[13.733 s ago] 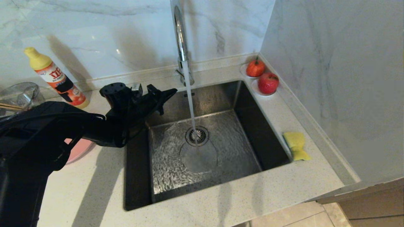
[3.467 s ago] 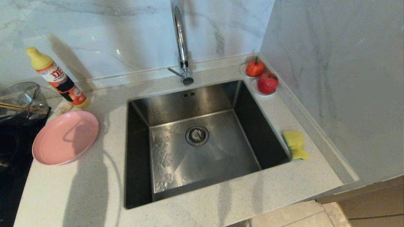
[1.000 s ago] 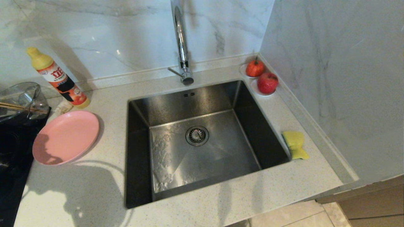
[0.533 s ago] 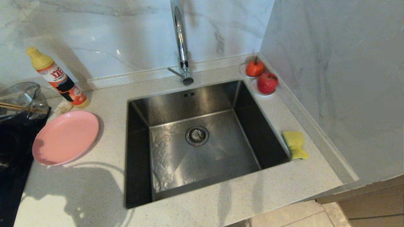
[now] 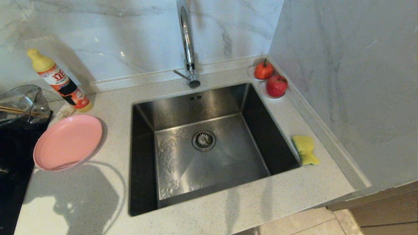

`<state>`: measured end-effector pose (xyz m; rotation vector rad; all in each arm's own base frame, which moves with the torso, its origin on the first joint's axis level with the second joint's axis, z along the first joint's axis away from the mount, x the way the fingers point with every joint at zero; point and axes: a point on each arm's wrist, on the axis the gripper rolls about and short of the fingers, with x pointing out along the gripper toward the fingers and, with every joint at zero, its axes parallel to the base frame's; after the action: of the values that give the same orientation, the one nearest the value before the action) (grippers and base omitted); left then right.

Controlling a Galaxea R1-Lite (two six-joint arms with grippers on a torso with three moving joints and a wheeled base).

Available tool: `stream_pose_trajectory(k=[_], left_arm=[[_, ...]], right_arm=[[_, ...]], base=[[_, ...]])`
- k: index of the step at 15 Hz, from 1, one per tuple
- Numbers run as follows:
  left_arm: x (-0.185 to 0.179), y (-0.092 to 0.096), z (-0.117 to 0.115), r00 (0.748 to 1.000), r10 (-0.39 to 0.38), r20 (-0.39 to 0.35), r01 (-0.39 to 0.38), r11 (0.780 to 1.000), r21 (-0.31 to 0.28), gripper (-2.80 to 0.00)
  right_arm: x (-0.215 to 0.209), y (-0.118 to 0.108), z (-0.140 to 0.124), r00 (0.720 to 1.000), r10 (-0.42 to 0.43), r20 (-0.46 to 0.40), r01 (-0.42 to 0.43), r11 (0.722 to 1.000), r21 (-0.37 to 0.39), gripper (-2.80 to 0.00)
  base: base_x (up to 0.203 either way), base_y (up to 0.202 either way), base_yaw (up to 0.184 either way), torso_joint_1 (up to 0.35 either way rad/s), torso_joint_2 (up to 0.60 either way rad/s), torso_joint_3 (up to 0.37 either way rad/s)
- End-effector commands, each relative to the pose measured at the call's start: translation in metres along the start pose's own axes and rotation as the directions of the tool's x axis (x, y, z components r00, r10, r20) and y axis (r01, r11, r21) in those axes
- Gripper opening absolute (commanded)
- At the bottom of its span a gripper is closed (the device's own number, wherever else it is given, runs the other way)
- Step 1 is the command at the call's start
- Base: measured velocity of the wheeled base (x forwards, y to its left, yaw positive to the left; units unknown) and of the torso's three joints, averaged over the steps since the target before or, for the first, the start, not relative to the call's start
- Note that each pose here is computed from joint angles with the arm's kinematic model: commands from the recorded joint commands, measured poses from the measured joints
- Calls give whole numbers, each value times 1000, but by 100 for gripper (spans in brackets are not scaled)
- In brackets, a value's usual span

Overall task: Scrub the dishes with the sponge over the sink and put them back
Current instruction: Place the bowl on the plate

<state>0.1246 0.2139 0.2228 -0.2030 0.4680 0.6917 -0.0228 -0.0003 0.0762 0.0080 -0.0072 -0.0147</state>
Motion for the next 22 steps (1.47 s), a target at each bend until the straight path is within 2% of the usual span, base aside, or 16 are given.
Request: stream_pose_trajectory(k=[1,6,11,13,16,22], left_arm=[[25,8,-9,997,-15,-74,14,1000,-11,0],[48,15,-14,991,-39,-127,36,999,-33,0],[72,21,-15,981,-125,-147,117,991,-65,0],[75,21,-15,965,-188,-182,171,980,-102,0],[80,22,-11,943,-238,-232,202,965,-168,0],[101,30,-1,938,-270,-217,232,955,-184,0]], right_arm=[[0,0,0,1000,0,-1,0,1000,0,-280],[0,0,0,1000,1,-1,-1,1000,0,-280],[0,0,0,1000,1,-1,-1,1000,0,-280],[0,0,0,1000,1,-1,-1,1000,0,-280],[0,0,0,1000,0,-1,0,1000,0,-280],[0,0,0,1000,1,-1,-1,1000,0,-280]], base=[[0,0,0,0,0,0],[0,0,0,0,0,0],[0,0,0,0,0,0],[0,0,0,0,0,0],[0,0,0,0,0,0],[0,0,0,0,0,0]])
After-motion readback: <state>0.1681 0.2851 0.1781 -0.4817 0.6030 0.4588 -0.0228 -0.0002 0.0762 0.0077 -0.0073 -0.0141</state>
